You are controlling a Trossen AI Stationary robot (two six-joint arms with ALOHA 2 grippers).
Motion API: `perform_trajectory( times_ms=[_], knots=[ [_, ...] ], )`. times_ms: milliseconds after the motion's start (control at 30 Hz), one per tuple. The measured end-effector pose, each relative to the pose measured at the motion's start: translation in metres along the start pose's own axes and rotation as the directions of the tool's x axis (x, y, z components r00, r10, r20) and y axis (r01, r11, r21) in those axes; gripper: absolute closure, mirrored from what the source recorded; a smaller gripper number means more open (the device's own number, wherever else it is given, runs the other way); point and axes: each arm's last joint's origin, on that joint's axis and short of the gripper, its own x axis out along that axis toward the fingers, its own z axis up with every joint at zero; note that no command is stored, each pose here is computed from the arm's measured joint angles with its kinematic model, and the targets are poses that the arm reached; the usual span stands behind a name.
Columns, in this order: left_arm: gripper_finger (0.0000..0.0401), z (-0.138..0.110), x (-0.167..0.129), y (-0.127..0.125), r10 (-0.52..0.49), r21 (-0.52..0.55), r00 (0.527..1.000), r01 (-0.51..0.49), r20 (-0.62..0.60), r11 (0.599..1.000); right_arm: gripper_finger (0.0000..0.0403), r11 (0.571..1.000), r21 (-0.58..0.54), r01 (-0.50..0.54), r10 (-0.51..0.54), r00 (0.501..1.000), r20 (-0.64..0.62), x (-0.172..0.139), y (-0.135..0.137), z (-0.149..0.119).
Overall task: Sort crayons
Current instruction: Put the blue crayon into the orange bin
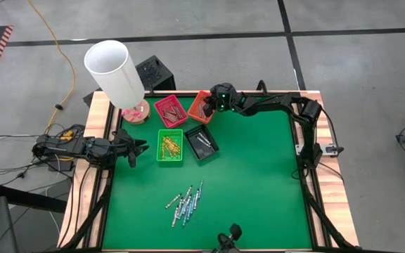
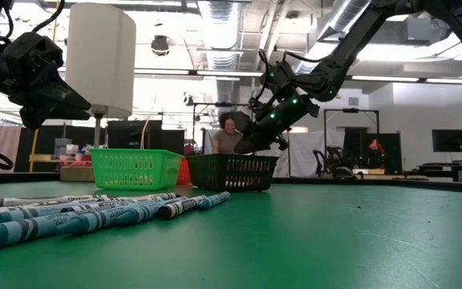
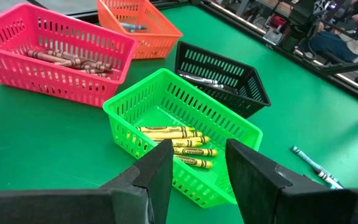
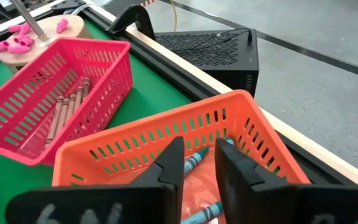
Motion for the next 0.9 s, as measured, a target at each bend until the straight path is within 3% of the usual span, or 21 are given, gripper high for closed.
perform_trajectory(
  times_ms=[333, 567, 767, 900],
  knots=[
    [0.0264, 0.000, 0.000, 0.000, 0.000, 0.000, 1.000, 0.000, 0.000, 1.000, 0.0259, 1.000, 0.001, -0.020, 0.020, 1.000, -0.004, 0.000, 0.000, 0.000],
    [0.0264, 0.000, 0.000, 0.000, 0.000, 0.000, 1.000, 0.000, 0.000, 1.000, 0.0243, 0.999, -0.023, -0.036, 0.037, 0.999, 0.033, -0.006, 0.003, 0.013],
    [0.0264, 0.000, 0.000, 0.000, 0.000, -0.001, 1.000, 0.000, 0.000, 1.000, 0.0248, 0.981, -0.073, -0.182, 0.191, 0.972, 0.135, -0.033, 0.027, 0.052],
    [0.0264, 0.000, 0.000, 0.000, -0.004, -0.001, 1.000, 0.004, -0.002, 1.000, 0.0253, 0.932, -0.124, -0.342, 0.358, 0.922, 0.147, -0.058, 0.056, 0.066]
  ],
)
